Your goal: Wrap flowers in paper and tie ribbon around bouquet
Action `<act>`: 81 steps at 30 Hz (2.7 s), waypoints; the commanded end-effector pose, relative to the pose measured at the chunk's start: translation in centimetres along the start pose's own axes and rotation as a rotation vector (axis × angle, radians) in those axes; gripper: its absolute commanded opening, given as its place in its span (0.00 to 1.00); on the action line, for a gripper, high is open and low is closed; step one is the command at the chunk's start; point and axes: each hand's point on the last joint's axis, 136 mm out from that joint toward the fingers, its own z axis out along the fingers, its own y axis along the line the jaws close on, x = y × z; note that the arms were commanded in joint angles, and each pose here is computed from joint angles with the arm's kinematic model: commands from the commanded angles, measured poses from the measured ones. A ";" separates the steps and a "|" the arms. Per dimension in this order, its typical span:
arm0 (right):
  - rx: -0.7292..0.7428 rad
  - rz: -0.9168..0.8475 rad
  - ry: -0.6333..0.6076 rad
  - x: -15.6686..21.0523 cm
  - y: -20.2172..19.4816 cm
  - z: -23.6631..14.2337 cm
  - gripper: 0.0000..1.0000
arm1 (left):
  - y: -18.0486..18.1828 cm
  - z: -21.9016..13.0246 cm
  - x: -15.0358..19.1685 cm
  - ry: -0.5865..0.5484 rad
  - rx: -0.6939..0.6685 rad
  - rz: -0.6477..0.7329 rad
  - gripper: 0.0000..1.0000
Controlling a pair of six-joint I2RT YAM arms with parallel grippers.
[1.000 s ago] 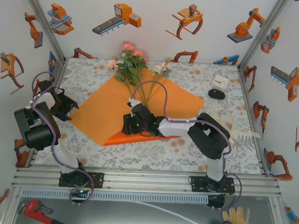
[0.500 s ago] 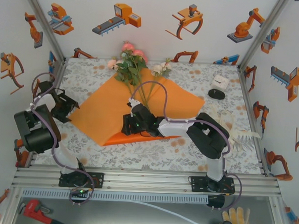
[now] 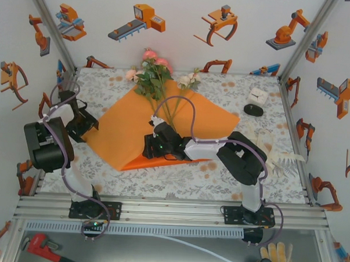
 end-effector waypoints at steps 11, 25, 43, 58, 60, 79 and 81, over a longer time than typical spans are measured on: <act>0.027 0.013 -0.001 0.0 -0.8 -0.2 0.52 | -3.5 -1.6 2.0 0.068 0.186 0.002 0.46; 0.176 0.035 -0.097 -2.1 -4.2 -1.6 0.52 | -8.5 -8.4 5.3 0.014 0.245 0.137 0.17; 0.097 0.040 -0.182 -4.4 -1.8 -6.2 0.53 | -17.0 -14.5 6.4 -0.077 0.341 0.162 0.13; 0.203 0.038 -0.182 0.4 -0.8 -9.7 0.53 | -20.2 -14.7 5.8 -0.132 0.335 0.156 0.14; 0.267 0.025 -0.184 0.7 -2.9 -9.9 0.54 | -19.7 -15.0 5.9 -0.139 0.332 0.168 0.14; 0.035 0.065 -0.036 1.1 1.9 -10.9 0.54 | -12.9 -13.2 8.7 -0.159 0.228 0.303 0.14; 0.019 0.053 -0.092 -0.4 2.7 -11.3 0.54 | -13.2 -13.3 8.6 -0.159 0.240 0.300 0.14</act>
